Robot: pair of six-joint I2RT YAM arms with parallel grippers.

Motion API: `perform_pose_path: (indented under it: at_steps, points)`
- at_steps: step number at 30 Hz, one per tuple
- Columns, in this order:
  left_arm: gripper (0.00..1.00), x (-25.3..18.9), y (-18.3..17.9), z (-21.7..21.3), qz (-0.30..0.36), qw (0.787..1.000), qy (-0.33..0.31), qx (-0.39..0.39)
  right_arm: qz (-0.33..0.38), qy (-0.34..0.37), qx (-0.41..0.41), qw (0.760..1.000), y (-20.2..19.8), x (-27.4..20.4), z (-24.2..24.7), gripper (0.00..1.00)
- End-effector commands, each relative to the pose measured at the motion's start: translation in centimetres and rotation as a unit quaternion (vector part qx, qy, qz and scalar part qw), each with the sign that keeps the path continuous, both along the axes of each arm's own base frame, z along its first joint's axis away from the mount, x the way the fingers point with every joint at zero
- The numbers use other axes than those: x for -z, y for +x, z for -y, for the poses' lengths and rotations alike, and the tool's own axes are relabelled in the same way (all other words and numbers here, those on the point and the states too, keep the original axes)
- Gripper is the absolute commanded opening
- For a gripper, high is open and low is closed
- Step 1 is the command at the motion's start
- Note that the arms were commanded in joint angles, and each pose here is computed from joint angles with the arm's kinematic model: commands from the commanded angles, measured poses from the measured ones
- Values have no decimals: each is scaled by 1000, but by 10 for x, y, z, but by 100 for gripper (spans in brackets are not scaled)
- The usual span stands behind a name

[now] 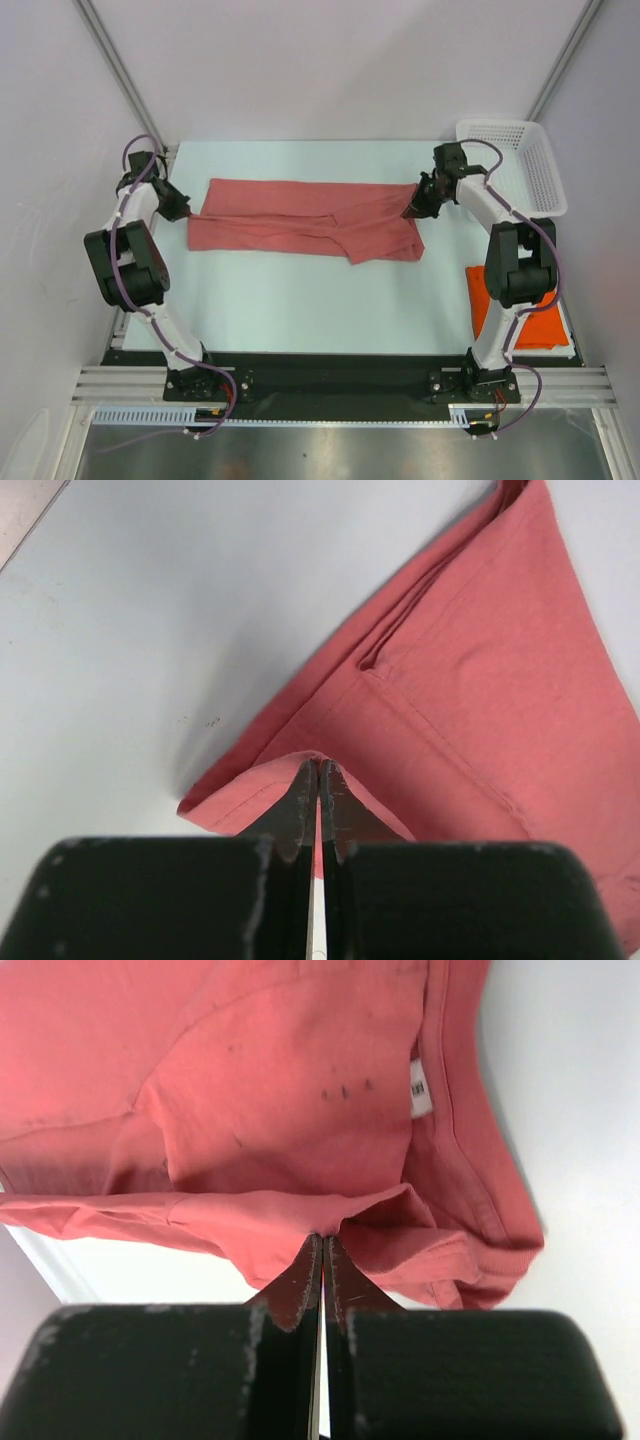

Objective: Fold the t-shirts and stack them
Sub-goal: Fold the tshirt

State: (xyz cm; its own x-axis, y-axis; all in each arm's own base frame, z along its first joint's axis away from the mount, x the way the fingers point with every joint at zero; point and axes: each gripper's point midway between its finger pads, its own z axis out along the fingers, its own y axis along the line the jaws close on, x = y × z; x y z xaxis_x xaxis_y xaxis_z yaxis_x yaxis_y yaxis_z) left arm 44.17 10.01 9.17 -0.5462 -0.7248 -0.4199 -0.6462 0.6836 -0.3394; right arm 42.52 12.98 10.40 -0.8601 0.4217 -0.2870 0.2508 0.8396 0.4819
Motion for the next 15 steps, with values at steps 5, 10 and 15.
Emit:
perform_pose_path:
  at_steps: [5,10,15]
  points:
    - [0,5,18,-9,-3,1000,8,-12,28,13,-2,1000,34,-18,-5,0]
    - [0,13,28,-2,-4,1000,-16,0,26,4,-6,1000,46,-15,-4,0]
    - [0,21,36,7,-8,1000,-24,9,25,-14,-21,999,65,-23,-3,0]
